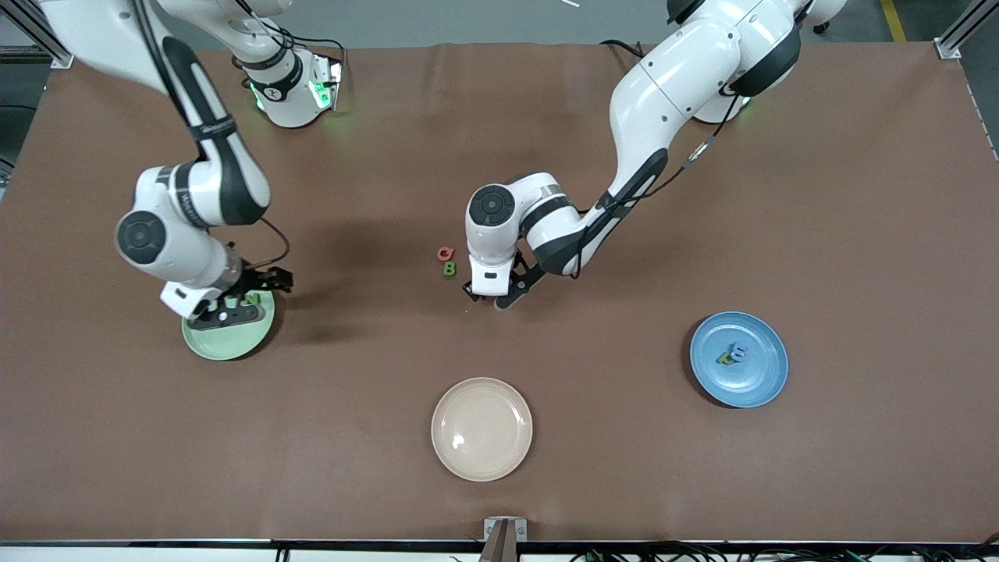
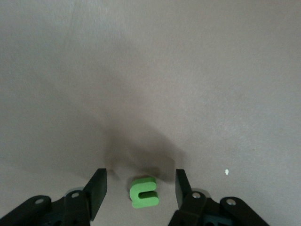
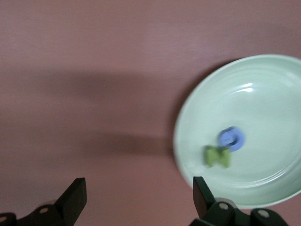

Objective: Sort upper and lower case letters into plates
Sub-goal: 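Grasp the green U and green B with the left and right grippers, then place the green U on the blue plate with the left gripper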

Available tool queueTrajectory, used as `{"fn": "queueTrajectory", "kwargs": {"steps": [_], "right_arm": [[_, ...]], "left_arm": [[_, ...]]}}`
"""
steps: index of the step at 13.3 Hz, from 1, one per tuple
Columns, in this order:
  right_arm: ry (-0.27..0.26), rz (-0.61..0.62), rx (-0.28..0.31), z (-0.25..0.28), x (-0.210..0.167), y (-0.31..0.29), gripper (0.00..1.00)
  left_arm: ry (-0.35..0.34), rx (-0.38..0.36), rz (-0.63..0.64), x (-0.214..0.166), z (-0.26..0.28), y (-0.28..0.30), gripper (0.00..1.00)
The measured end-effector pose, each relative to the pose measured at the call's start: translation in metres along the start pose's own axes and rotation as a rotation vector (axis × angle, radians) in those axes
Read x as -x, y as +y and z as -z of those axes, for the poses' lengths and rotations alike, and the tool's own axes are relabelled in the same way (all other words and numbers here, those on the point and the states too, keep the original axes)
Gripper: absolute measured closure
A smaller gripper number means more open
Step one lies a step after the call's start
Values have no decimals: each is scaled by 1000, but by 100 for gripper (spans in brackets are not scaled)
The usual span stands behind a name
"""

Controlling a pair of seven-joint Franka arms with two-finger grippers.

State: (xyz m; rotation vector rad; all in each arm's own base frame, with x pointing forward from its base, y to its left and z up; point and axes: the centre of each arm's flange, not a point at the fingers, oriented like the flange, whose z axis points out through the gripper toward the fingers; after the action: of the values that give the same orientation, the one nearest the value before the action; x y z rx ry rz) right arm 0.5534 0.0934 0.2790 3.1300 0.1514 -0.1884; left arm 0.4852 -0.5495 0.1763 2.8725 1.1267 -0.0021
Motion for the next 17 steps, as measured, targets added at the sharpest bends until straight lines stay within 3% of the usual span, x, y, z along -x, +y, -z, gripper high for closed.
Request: {"fn": "queueTrajectory", "kwargs": {"steps": [3,6,9,12,17], "right_arm": [[-11,-127,5,2,12,-89,0],[-16,-184,-47,-3,28,-162,0],[-9,-173,-80,-19,33,-194,0],[8,-154,-84,-38,39,-220,0],[58,-175,-101,-76,52,-269,2]], "left_arm": [[-5,-2,6,2,-4,0,41],[-15,2,12,5,0,2,71],[-21,7,38,-6,3,4,73],[14,-11,81,-79,23,5,73],[79,-66,42,-260,104,-35,73]]}}
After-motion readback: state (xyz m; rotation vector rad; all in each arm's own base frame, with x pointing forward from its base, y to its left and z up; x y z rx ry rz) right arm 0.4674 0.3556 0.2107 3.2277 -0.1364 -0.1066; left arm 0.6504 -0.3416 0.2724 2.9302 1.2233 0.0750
